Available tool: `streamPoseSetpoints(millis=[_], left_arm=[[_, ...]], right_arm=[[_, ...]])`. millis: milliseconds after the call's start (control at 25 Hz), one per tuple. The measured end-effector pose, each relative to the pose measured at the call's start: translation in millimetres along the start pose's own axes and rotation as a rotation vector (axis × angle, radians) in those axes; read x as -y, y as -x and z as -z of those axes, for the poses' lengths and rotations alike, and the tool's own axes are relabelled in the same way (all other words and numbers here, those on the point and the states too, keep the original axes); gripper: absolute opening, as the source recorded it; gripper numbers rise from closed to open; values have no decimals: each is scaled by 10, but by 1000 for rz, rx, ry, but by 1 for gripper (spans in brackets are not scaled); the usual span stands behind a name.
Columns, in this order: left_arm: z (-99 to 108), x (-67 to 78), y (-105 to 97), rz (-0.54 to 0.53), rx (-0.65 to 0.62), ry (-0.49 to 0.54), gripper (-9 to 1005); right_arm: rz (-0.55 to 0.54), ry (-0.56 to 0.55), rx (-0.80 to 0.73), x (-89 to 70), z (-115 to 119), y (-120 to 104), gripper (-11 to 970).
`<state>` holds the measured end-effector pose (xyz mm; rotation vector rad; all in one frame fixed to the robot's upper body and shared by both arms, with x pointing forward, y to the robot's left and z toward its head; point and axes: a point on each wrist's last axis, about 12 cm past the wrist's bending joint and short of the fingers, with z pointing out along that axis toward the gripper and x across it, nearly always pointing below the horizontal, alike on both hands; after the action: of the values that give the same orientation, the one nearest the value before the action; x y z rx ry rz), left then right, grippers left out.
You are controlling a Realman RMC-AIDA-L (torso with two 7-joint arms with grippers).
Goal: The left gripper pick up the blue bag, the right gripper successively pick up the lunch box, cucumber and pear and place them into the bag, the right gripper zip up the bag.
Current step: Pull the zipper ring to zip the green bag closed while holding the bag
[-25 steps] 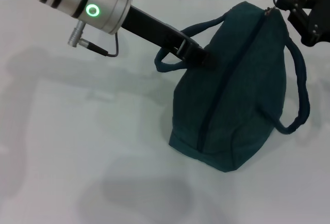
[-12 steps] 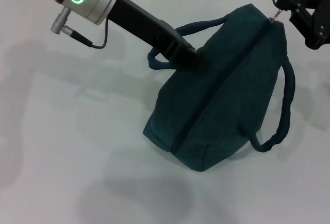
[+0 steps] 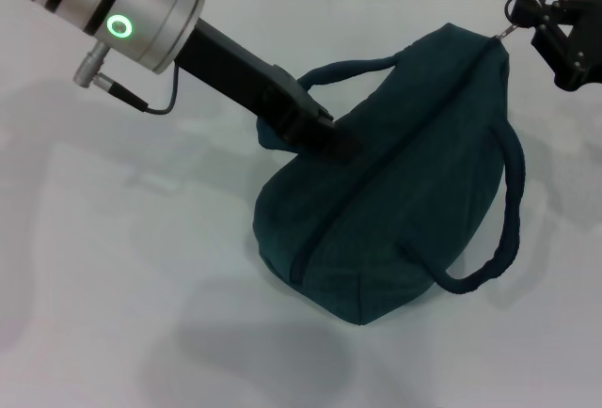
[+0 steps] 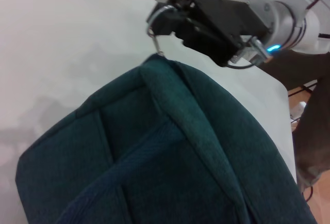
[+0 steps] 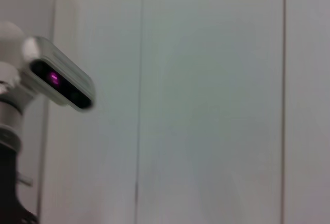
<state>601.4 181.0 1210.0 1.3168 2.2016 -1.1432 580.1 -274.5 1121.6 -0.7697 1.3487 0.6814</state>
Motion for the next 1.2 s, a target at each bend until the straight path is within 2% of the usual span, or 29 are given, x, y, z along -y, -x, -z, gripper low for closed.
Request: streamPoseSetpoints(millis=[280,720,1200], left_arm=[[4,-2,-50,-2,-3,-7,45],[1,4,-42,-9,10,-13,49],[-41,22,-32,-34,40,-30,54]], right_arm=[[16,-47,-83,19,-28,-141,6],[6,-5,-197,-82,-18,-341,6],[-31,0,-261,-120,17,-451,7]])
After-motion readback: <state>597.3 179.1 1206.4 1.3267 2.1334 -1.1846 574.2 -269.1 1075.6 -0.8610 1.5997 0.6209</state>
